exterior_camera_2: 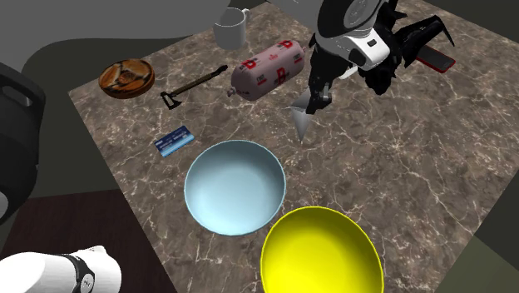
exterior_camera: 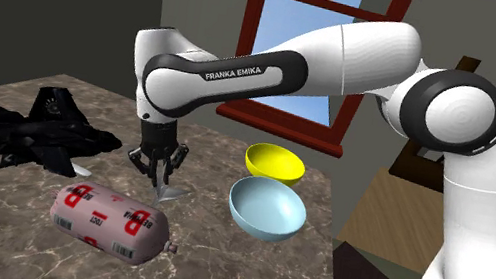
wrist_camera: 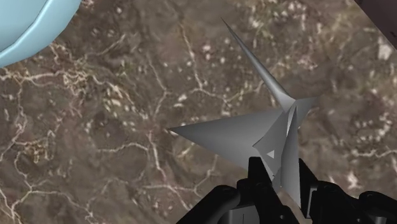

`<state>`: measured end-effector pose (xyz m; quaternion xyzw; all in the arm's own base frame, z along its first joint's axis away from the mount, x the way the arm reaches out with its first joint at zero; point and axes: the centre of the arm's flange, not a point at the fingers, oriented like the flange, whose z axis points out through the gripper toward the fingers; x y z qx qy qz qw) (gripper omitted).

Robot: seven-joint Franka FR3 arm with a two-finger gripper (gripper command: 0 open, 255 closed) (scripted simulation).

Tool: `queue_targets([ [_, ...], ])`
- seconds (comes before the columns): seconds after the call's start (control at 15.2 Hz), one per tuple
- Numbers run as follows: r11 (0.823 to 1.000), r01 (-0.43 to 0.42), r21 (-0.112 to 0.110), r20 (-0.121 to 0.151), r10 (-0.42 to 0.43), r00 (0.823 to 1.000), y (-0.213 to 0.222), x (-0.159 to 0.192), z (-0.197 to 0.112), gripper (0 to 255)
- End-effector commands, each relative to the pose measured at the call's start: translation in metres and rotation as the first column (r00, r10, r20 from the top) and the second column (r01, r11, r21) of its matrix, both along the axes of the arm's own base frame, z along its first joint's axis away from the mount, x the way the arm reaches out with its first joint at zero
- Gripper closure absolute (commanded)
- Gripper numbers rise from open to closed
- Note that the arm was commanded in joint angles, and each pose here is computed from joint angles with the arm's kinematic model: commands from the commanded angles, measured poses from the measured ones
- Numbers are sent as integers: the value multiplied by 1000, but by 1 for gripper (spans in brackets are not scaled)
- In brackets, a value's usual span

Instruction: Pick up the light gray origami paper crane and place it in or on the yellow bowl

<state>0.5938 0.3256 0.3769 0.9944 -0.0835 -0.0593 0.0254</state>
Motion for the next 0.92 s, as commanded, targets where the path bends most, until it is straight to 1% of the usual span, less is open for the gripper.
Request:
queue_targets([
  [0.0, 1000, 0, 0, -1, 0, 1000, 0, 0, 0, 255],
  [0.33, 1000, 0, 0, -1, 0, 1000, 0, 0, 0, 255],
  [0.86, 1000, 0, 0, -1, 0, 1000, 0, 0, 42, 255],
])
